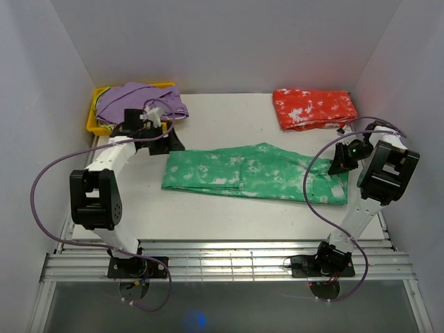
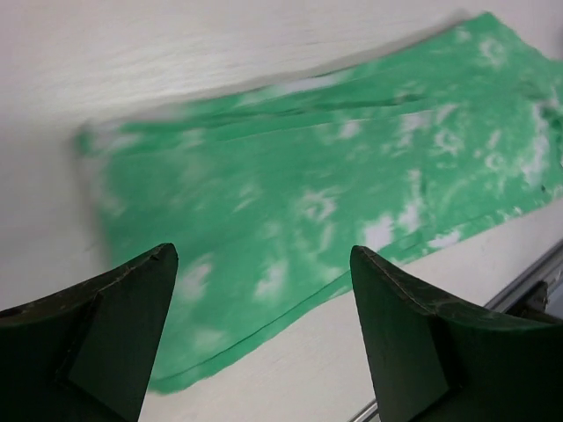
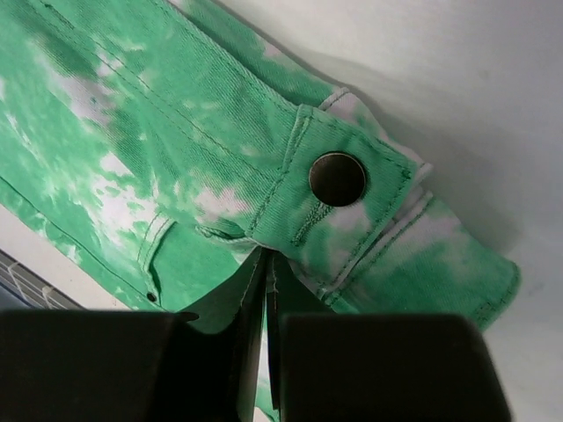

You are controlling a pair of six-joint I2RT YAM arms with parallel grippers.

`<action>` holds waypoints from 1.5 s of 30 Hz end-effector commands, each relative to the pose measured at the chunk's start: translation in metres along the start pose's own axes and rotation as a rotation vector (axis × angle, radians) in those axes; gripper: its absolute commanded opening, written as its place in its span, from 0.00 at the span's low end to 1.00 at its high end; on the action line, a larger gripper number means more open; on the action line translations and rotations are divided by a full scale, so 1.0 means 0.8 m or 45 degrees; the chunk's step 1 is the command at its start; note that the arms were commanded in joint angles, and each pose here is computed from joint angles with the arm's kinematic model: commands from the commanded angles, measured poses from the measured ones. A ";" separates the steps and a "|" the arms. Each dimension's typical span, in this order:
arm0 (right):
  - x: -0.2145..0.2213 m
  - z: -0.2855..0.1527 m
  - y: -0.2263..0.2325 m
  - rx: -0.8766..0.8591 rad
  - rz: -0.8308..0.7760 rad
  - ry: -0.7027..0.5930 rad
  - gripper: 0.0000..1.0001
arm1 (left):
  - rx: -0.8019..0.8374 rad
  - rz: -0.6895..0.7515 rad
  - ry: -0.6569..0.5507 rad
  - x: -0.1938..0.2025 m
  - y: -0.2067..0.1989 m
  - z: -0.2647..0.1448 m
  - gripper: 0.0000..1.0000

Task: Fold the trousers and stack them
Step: Fold the trousers

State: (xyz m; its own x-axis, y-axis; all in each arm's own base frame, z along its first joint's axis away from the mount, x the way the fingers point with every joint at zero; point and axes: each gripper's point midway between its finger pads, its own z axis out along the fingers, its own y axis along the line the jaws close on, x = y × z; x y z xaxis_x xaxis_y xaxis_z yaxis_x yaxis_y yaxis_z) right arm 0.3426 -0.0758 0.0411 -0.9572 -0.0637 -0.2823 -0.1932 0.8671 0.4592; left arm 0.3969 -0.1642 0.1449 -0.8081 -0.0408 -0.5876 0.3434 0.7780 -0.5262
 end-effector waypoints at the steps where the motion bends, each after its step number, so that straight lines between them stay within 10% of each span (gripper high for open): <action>1: -0.038 0.011 0.021 -0.036 -0.103 -0.068 0.08 | 0.033 -0.095 0.065 0.053 0.029 -0.052 0.90; 8: -0.058 0.008 0.031 -0.063 -0.120 -0.090 0.08 | -0.170 -0.259 0.073 0.102 0.140 -0.096 0.93; 18: -0.070 0.009 0.034 -0.087 -0.094 -0.098 0.22 | 0.226 -0.487 0.081 0.147 0.144 -0.063 0.80; 36: -0.054 0.016 0.029 -0.072 -0.079 -0.037 0.17 | 0.292 -0.806 0.043 0.176 0.198 0.013 0.65; 42: -0.060 0.017 0.031 -0.097 -0.071 -0.047 0.16 | 0.275 -0.776 -0.005 0.150 0.196 0.002 0.10; 45: -0.067 0.016 0.045 -0.149 -0.074 -0.070 0.18 | 0.267 -0.702 -0.021 0.133 0.176 -0.023 0.00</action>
State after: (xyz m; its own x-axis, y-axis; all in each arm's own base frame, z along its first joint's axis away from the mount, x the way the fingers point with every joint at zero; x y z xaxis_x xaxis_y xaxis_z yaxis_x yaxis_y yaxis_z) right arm 0.3806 -0.0480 0.0472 -0.9426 -0.0892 -0.3219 -0.2474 0.8339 0.4934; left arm 0.3459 -0.0632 0.0325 -0.9088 -0.4131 -0.0595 -0.0776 0.3073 -0.9484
